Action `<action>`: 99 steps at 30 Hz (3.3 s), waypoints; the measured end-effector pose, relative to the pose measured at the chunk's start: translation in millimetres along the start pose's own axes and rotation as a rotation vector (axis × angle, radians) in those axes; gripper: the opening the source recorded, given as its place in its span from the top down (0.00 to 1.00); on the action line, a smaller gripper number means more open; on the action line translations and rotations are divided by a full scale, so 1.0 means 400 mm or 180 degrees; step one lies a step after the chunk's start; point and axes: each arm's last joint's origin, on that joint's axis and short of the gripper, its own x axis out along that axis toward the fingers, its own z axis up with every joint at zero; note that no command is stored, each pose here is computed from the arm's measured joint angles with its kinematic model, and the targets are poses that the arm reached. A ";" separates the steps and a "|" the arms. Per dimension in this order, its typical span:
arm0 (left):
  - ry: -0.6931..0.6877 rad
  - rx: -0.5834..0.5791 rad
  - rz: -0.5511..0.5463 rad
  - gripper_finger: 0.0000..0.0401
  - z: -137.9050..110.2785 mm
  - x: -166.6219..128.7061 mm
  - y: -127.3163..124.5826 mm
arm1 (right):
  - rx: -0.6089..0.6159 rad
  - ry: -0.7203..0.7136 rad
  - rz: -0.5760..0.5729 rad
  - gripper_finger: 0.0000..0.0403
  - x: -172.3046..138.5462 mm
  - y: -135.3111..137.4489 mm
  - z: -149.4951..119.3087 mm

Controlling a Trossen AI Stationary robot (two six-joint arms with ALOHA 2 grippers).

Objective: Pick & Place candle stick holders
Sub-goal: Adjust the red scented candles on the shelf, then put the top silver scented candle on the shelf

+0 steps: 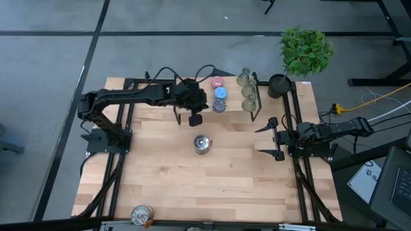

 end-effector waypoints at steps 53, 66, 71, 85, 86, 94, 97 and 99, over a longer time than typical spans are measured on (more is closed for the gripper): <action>-0.1093 0.0276 -0.0243 0.73 0.089 -0.159 -0.129 | 0.0000 0.0000 0.0001 0.01 0.000 0.000 0.000; -0.0215 0.0821 -0.0670 0.51 0.004 -0.191 -0.355 | 0.0000 0.0001 0.0000 0.01 0.000 0.000 0.000; -0.0023 0.0914 -0.0623 0.51 -0.047 -0.202 -0.426 | 0.0000 0.0000 0.0000 0.01 0.000 0.000 0.000; -0.0231 0.1344 -0.0732 0.51 -0.165 -0.174 -0.533 | 0.0000 0.0001 0.0000 0.01 0.000 0.000 0.000; -0.0215 0.1350 -0.0689 0.51 -0.171 -0.167 -0.529 | 0.0000 0.0002 0.0001 0.01 0.000 0.000 0.000; -0.0115 0.1265 -0.0412 0.51 -0.181 -0.128 -0.482 | 0.0000 0.0000 0.0001 0.01 0.000 0.000 0.000; -0.0075 0.1261 -0.0419 0.51 -0.190 -0.109 -0.463 | 0.0000 0.0001 0.0000 0.01 0.000 0.000 0.000; -0.0094 0.1214 -0.0448 0.51 -0.197 -0.096 -0.453 | 0.0000 0.0001 0.0000 0.01 0.000 0.000 0.000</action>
